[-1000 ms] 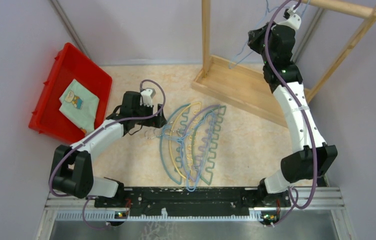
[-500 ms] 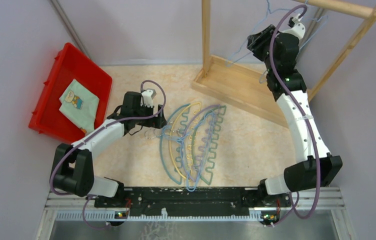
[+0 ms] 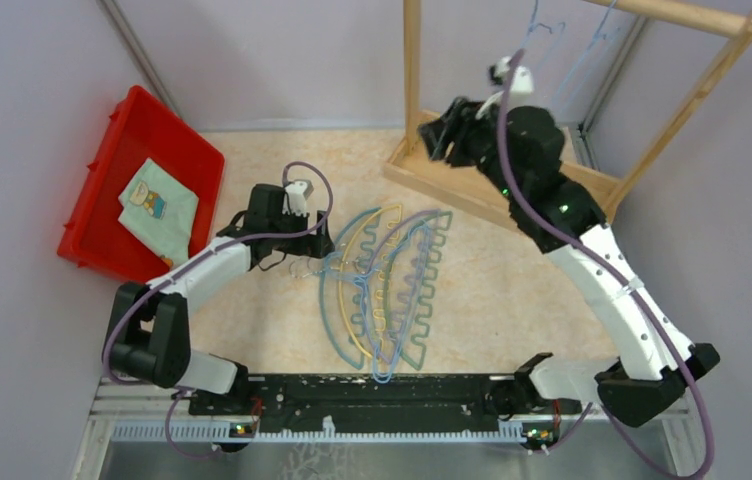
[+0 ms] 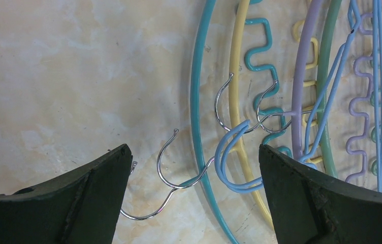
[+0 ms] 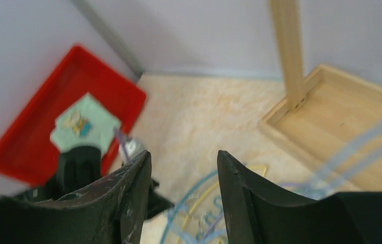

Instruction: Organize the hangers

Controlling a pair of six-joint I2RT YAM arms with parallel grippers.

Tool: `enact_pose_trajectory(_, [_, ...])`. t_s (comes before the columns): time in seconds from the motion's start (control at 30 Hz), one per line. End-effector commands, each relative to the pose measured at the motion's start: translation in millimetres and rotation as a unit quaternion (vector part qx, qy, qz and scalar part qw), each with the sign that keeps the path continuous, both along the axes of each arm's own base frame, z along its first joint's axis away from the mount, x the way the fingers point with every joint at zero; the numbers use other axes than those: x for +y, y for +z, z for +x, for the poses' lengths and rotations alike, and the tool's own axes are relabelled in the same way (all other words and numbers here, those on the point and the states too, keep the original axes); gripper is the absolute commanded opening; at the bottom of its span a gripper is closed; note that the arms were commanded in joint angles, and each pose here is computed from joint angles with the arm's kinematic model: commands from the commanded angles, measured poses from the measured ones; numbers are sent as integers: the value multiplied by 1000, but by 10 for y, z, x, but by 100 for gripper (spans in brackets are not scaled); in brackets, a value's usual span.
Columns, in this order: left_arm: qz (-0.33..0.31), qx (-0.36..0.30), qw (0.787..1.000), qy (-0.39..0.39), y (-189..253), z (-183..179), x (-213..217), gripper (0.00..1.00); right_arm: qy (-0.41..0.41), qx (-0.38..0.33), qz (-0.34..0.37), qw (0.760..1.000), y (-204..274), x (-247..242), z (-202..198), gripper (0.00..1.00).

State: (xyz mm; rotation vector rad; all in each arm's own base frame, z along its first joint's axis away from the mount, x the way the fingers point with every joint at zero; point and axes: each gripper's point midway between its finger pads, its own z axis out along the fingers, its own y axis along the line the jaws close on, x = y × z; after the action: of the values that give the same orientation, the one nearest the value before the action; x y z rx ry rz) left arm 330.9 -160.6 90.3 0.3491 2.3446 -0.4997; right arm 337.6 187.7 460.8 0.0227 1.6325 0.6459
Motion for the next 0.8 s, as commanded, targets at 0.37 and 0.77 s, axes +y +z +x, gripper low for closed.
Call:
enact_pose_trajectory(0.37, [-14, 9, 999, 40, 7, 87, 36, 100, 263, 264, -189, 908, -2773, 1343, -1224, 38])
enact_pose_trajectory(0.77, [-44, 30, 993, 106, -58, 69, 300, 100, 310, 321, -190, 874, -3527, 1549, -1386, 35])
